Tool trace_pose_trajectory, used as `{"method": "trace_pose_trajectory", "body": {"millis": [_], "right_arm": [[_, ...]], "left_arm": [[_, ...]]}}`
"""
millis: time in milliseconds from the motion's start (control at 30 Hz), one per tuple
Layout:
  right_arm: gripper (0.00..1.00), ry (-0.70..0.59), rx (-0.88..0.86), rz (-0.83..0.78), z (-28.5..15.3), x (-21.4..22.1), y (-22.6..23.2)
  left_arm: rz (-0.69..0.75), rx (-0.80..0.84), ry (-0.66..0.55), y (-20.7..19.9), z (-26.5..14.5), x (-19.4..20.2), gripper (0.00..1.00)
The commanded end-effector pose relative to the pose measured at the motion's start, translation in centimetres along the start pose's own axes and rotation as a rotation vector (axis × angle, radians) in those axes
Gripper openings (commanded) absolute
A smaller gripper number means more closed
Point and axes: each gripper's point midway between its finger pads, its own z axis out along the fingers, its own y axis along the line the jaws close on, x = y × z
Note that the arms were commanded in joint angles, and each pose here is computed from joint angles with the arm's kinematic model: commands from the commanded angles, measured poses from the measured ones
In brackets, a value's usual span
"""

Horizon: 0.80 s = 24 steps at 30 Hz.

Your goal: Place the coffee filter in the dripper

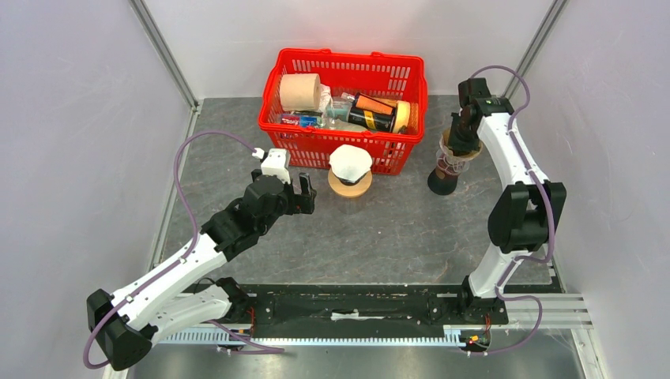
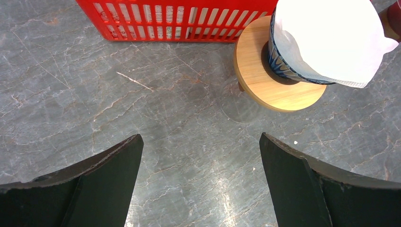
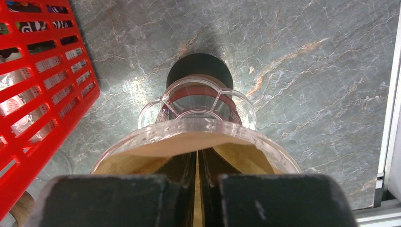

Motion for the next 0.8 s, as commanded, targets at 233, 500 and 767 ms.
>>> {"method": "trace_pose_trajectory", "body": {"millis": [233, 500, 767], "right_arm": [[0.20, -0.136, -0.011, 0.023, -4.5, -2.7, -0.3], [0.34, -0.226, -0.043, 0.027, -7.7, -4.3, -0.3], [0.84, -0.430, -0.071, 0.048, -13.8, -5.5, -1.3]], "left_arm": [[-0.036, 0.008, -0.035, -0.2, -0.2, -0.9, 1.00], [-0.040, 0.010, -0.043, -0.1, -0.4, -1.2, 1.00], [-0.053, -0.003, -0.070, 0.3, -1.0, -1.7, 1.00]]}}
